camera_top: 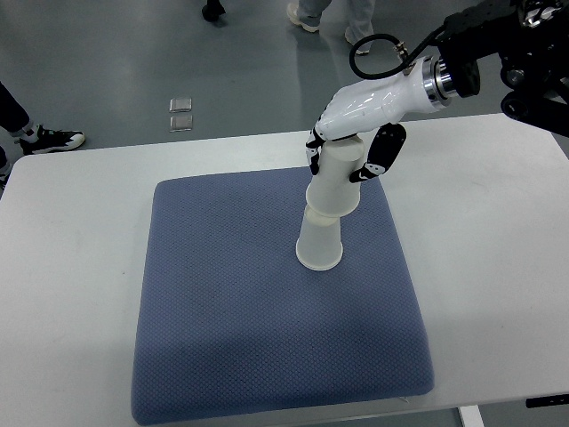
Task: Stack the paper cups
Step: 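Lift the cup and lower it onto the upside-down cup on the pad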
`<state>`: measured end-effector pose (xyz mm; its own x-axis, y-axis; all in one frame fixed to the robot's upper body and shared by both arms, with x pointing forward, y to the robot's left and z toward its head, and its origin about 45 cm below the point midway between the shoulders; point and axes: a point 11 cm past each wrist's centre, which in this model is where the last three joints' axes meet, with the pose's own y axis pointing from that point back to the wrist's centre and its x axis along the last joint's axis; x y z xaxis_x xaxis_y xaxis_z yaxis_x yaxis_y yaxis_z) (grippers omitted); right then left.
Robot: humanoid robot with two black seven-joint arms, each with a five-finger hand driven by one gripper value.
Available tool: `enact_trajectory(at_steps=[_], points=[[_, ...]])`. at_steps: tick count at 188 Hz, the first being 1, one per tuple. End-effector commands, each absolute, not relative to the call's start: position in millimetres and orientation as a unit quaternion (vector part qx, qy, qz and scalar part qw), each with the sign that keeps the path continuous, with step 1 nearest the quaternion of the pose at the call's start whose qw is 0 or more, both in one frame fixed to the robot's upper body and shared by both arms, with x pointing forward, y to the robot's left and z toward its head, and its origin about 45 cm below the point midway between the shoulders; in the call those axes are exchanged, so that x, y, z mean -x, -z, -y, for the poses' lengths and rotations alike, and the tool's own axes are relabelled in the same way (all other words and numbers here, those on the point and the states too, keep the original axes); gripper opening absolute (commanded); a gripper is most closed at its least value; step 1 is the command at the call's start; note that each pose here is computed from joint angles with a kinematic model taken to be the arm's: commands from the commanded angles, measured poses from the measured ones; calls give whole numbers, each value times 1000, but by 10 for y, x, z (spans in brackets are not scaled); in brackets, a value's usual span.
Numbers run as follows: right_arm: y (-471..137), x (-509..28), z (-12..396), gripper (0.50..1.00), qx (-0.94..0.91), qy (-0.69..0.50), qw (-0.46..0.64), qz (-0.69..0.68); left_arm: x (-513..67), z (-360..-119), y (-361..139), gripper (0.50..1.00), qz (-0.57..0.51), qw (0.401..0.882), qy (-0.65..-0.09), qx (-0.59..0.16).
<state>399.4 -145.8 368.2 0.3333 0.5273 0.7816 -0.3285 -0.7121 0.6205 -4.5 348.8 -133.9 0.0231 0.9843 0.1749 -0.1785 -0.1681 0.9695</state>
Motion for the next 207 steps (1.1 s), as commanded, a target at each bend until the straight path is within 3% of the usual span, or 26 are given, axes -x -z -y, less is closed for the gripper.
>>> enact_trajectory(at_steps=[1, 207], points=[[-3655, -3972, 1394, 654, -729, -572, 369, -76, 46, -3486, 1340, 1000, -399, 507, -574, -505], [-3357, -4021, 1395, 660, -741, -552, 376, -75, 46, -3486, 1340, 1000, -399, 507, -574, -505]])
